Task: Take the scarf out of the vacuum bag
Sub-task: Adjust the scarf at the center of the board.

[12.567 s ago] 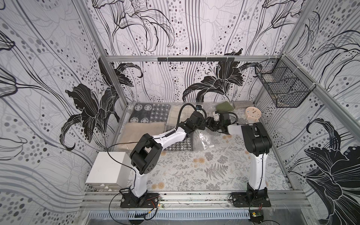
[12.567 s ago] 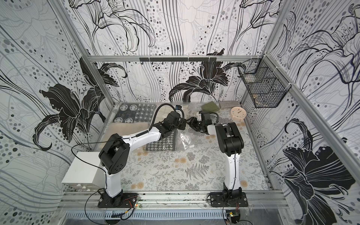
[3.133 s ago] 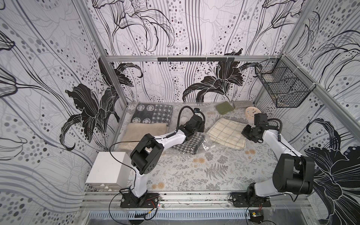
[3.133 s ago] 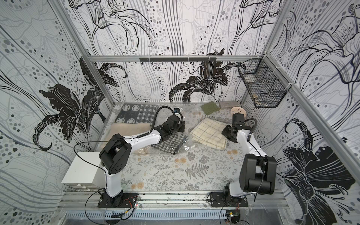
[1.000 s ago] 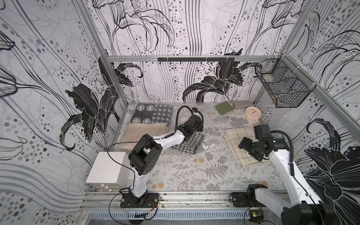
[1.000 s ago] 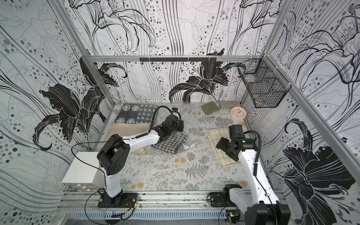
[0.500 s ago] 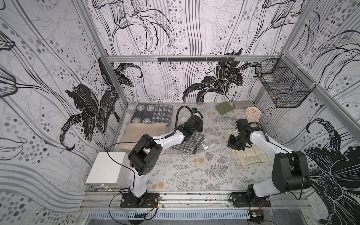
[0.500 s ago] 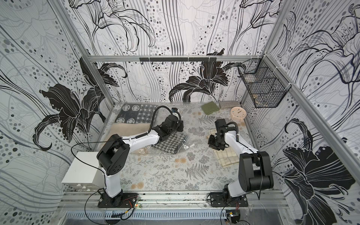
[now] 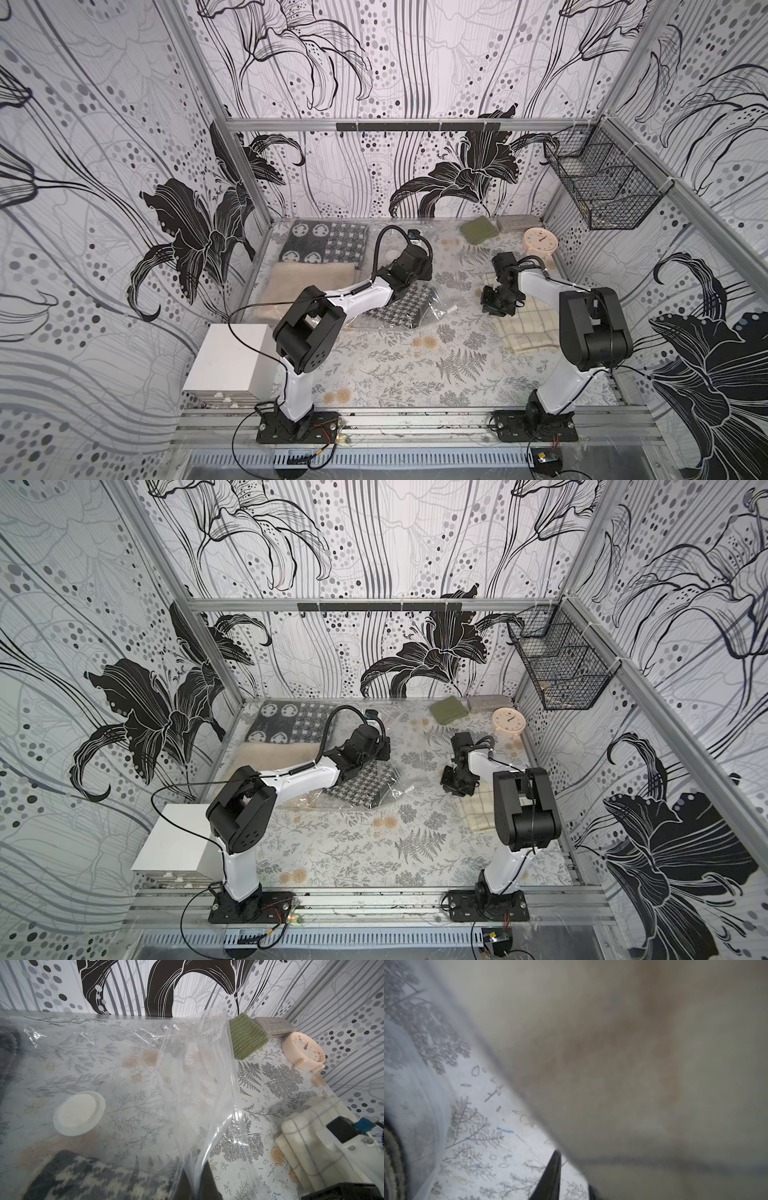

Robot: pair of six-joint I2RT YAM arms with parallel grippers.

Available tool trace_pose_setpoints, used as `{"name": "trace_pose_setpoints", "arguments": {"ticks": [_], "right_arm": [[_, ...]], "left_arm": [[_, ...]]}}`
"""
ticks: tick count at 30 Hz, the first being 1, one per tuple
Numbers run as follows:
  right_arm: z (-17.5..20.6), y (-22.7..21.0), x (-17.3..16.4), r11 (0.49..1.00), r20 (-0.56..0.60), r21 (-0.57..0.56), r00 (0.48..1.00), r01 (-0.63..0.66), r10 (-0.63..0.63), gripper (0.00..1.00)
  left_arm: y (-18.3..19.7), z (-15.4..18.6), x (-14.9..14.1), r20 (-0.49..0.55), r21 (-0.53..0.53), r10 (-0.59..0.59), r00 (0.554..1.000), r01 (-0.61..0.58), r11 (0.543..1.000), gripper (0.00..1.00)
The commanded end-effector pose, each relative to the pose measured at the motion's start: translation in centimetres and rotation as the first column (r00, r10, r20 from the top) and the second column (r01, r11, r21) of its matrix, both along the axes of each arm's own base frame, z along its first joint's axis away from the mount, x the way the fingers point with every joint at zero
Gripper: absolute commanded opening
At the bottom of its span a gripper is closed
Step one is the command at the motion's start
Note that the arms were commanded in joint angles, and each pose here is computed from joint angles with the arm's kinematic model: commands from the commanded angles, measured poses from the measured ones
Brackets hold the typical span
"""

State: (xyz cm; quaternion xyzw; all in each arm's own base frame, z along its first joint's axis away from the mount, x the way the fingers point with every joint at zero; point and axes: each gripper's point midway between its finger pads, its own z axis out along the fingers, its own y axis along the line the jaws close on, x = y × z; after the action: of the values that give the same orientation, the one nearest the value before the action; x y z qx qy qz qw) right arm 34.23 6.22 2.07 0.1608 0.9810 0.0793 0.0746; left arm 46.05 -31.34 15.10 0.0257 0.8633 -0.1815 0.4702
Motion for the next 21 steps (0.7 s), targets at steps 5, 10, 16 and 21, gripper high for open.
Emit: {"name": "trace_pose_setpoints", "arguments": {"ticks": [5,10,16,21], "right_arm": [[-1.5,-1.8,3.2,1.0,0.017,-0.008,0.999,0.027,-0.027,0.27],[-0.1,-3.2,4.5,0.999,0.045,-0.009,0.998,0.039,-0.038,0.3],[3.6,-1.2,5.1,0.995,0.139,0.098,0.99,-0.017,0.003,0.44],[7.3,-0.9,2.6,0.997,0.19,0.074,0.982,-0.033,0.018,0.53]], "left_arm": [[1.3,2.3,1.0,0.053,-0.005,0.041,0.998,-0.041,0.999,0.0],[1.3,2.3,0.9,0.053,-0.004,0.041,0.998,-0.041,0.999,0.0],[1.0,2.3,1.0,0.05,-0.01,0.033,0.998,-0.032,0.999,0.0],[0.9,2.1,1.0,0.045,-0.013,0.029,0.999,-0.029,1.0,0.0]]}}
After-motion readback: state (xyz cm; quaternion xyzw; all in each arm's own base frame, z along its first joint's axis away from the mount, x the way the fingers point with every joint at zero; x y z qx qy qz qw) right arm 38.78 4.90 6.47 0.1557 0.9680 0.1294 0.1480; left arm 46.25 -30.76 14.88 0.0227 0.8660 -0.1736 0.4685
